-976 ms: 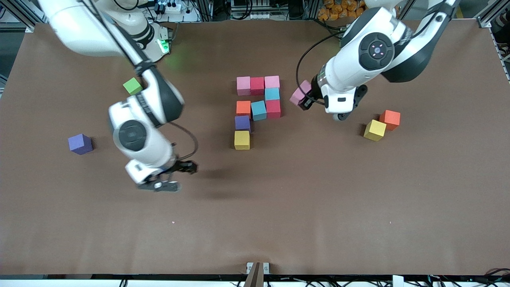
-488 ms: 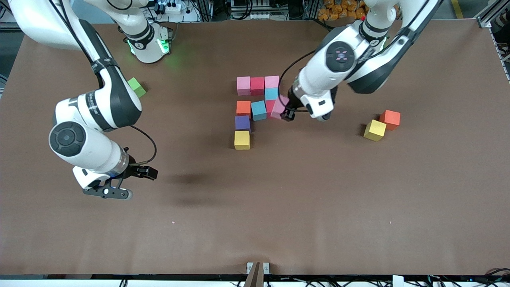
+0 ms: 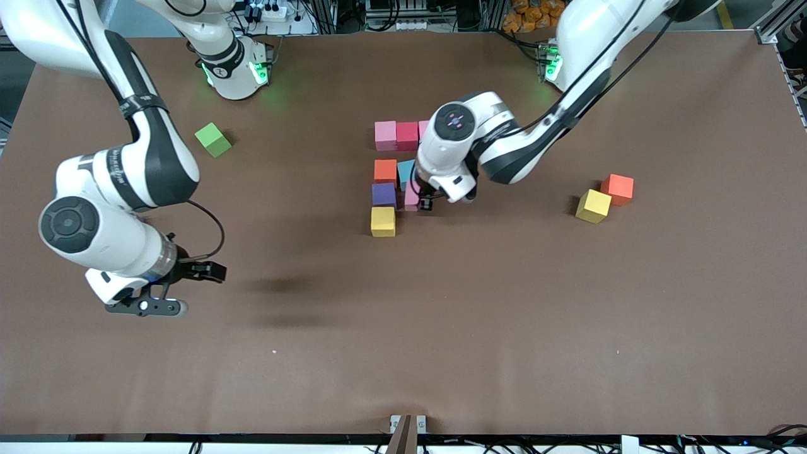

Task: Form number 2 with 11 blocks
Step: 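Retract the right gripper while the left gripper lowers pink beside yellow, then release the pink cube beside the yellow cube with the left gripper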

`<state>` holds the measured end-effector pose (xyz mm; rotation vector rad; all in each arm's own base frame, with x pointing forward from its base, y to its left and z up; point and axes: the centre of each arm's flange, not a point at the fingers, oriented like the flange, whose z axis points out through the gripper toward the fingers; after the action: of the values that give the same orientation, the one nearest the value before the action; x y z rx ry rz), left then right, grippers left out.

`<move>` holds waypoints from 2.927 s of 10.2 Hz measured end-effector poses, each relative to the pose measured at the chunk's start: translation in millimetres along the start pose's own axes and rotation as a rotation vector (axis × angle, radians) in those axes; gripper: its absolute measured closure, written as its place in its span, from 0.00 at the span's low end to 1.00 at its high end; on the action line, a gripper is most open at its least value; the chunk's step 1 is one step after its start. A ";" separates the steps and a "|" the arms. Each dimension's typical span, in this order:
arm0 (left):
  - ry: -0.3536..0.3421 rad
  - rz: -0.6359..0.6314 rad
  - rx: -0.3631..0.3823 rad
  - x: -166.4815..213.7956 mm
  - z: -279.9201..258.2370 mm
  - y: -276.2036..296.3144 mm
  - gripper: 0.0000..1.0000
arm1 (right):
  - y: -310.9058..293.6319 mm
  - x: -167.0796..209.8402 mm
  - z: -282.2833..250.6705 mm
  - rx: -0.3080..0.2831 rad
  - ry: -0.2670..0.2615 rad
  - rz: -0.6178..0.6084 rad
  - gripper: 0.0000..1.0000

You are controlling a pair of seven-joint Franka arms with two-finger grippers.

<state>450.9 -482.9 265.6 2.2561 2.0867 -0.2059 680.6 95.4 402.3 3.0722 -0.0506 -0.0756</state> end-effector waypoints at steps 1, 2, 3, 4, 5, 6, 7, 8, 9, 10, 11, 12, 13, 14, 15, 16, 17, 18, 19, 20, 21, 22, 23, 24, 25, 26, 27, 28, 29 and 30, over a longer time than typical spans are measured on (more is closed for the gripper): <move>0.009 -0.007 -0.007 -9.4 9.6 2.8 0.40 | 8.5 -6.4 -4.5 -0.001 -0.044 -0.019 0.00; 0.020 -0.017 -0.014 -14.5 17.5 5.1 0.40 | 23.5 -14.2 -11.1 0.028 -0.096 -0.047 0.00; 0.031 -0.024 -0.015 -15.3 25.0 6.1 0.40 | 44.9 -23.7 -19.9 0.055 -0.130 -0.070 0.00; 0.037 -0.033 -0.011 -13.8 30.0 6.8 0.40 | 61.5 -37.5 -29.1 0.063 -0.141 -0.074 0.00; 0.040 -0.043 -0.009 -12.1 32.8 7.8 0.41 | 68.4 -58.2 -41.3 0.062 -0.143 -0.077 0.00; 0.041 -0.049 -0.008 -11.4 33.8 8.4 0.41 | 68.9 -80.1 -58.5 0.056 -0.133 -0.079 0.00; 0.041 -0.053 -0.007 -11.2 34.5 8.6 0.41 | 68.7 -98.1 -79.1 0.051 -0.110 -0.082 0.00; 0.042 -0.061 -0.007 -10.4 35.4 9.4 0.41 | 70.9 -106.8 -99.2 0.048 -0.075 -0.078 0.00; 0.039 -0.071 -0.012 -8.5 36.2 11.9 0.41 | 77.5 -108.1 -121.3 0.046 -0.030 -0.067 0.00; 0.029 -0.083 -0.020 -7.2 37.6 14.6 0.41 | 84.7 -107.1 -141.3 0.047 0.005 -0.060 0.00; 0.025 -0.089 -0.038 -5.5 40.5 17.7 0.41 | 93.2 -107.0 -160.3 0.050 0.025 -0.067 0.00; 0.034 -0.095 -0.061 -2.9 46.3 20.2 0.41 | 102.4 -108.6 -176.9 0.053 0.035 -0.081 0.00; 0.046 -0.095 -0.076 -1.5 55.0 20.4 0.41 | 111.7 -110.6 -188.1 0.056 0.037 -0.087 0.00; 0.047 -0.092 -0.084 -2.6 59.7 19.4 0.41 | 120.6 -112.4 -194.0 0.058 0.035 -0.085 0.00; 0.048 -0.090 -0.089 -4.1 59.2 19.0 0.41 | 125.6 -114.3 -199.8 0.060 0.033 -0.082 0.00; 0.048 -0.089 -0.090 -4.3 59.3 19.0 0.41 | 126.5 -117.2 -208.2 0.061 0.032 -0.084 0.00; 0.048 -0.089 -0.091 -4.4 59.3 19.1 0.41 | 126.5 -121.1 -218.8 0.061 0.040 -0.093 0.00; 0.046 -0.088 -0.092 -4.9 59.2 18.9 0.41 | 127.7 -125.8 -230.5 0.062 0.058 -0.099 0.00; 0.040 -0.085 -0.095 -7.0 59.1 17.9 0.41 | 129.4 -130.8 -240.2 0.062 0.074 -0.098 0.00; 0.031 -0.079 -0.099 -10.7 59.8 15.6 0.41 | 130.8 -134.1 -246.7 0.063 0.086 -0.097 0.00; 0.027 -0.075 -0.099 -13.5 61.2 13.4 0.41 | 132.0 -135.7 -249.0 0.063 0.089 -0.095 0.00; 0.024 -0.072 -0.100 -15.0 61.9 12.2 0.41 | 133.7 -135.7 -248.8 0.063 0.089 -0.091 0.00; 0.023 -0.070 -0.100 -16.4 62.1 11.1 0.41 | 137.2 -135.7 -248.5 0.063 0.088 -0.085 0.00; 0.023 -0.068 -0.100 -17.0 62.4 10.4 0.41 | 140.3 -135.6 -248.3 0.063 0.089 -0.080 0.00; 0.024 -0.069 -0.099 -16.9 62.9 10.5 0.41 | 141.3 -135.6 -248.3 0.063 0.089 -0.078 0.00; 0.024 -0.069 -0.100 -16.9 62.9 10.5 0.40 | 142.3 -135.6 -248.2 0.063 0.089 -0.076 0.00; 0.025 -0.066 -0.100 -16.7 64.0 10.4 0.30 | 146.2 -135.8 -247.9 0.063 0.088 -0.069 0.00; 0.028 -0.064 -0.102 -15.9 65.0 10.9 0.17 | 151.1 -136.3 -247.5 0.063 0.085 -0.061 0.00; 0.028 -0.066 -0.106 -14.4 64.4 13.2 0.02 | 152.8 -137.4 -248.0 0.063 0.083 -0.059 0.00; 0.027 -0.069 -0.109 -13.7 63.1 15.2 0.00 | 152.3 -139.4 -248.5 0.064 0.076 -0.061 0.00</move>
<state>461.5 -506.3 204.4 2.1393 2.1347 -0.0639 549.2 -35.0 667.1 3.1375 0.0450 0.0406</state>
